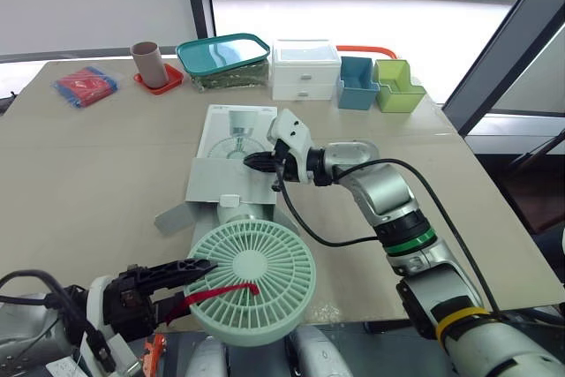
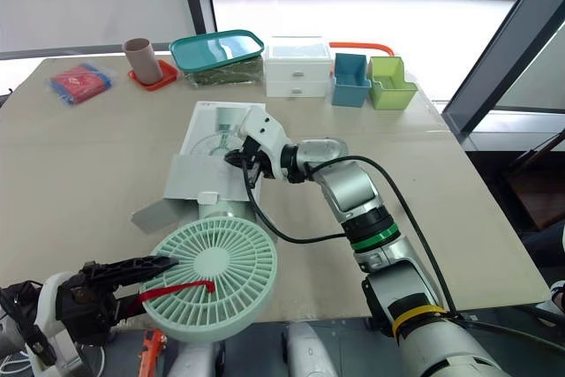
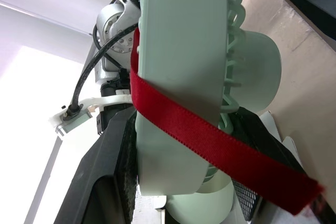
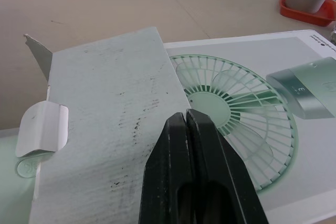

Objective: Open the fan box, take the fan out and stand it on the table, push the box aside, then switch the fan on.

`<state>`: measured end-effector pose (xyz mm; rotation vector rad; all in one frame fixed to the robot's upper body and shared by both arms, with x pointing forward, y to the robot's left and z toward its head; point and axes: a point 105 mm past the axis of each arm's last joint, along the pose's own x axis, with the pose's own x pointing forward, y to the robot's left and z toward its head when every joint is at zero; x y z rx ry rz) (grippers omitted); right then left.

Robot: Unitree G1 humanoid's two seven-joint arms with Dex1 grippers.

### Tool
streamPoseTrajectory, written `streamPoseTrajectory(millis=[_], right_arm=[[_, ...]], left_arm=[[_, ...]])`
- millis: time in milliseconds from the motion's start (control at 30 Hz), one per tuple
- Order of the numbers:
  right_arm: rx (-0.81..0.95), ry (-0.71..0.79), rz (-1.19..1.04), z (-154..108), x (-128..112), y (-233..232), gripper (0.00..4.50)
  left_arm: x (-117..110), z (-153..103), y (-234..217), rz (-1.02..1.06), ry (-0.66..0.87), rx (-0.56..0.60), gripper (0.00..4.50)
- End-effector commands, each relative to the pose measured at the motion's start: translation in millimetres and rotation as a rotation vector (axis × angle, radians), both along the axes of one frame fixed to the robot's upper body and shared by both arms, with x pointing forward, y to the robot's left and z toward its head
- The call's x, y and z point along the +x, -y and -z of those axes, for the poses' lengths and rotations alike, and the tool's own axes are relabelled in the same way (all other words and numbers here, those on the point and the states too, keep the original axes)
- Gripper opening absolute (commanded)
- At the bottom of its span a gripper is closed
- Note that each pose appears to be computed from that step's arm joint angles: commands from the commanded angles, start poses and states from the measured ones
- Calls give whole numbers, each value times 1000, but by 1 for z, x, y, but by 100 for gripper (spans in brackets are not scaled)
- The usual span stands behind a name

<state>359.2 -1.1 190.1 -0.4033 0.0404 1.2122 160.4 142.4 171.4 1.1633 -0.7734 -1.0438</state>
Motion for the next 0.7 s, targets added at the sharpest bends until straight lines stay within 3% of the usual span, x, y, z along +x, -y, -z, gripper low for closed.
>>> streamPoseTrajectory(millis=[33, 233, 500, 633, 700], right_arm=[[27, 50, -25, -16, -2, -5, 0], [26, 48, -32, -15, -2, -5, 0], [28, 47, -41, -15, 2, -10, 0], [32, 48, -27, -17, 9, -11, 0], [31, 50, -37, -17, 10, -12, 0]], left_arm=[[10, -40, 6, -63, -3, -140, 212], [15, -43, 7, -151, -176, -247, 212], [-6, -26, 10, -166, -373, -258, 212], [-1, -33, -3, -260, -383, -308, 212], [-3, -32, -9, -279, -370, -271, 212]])
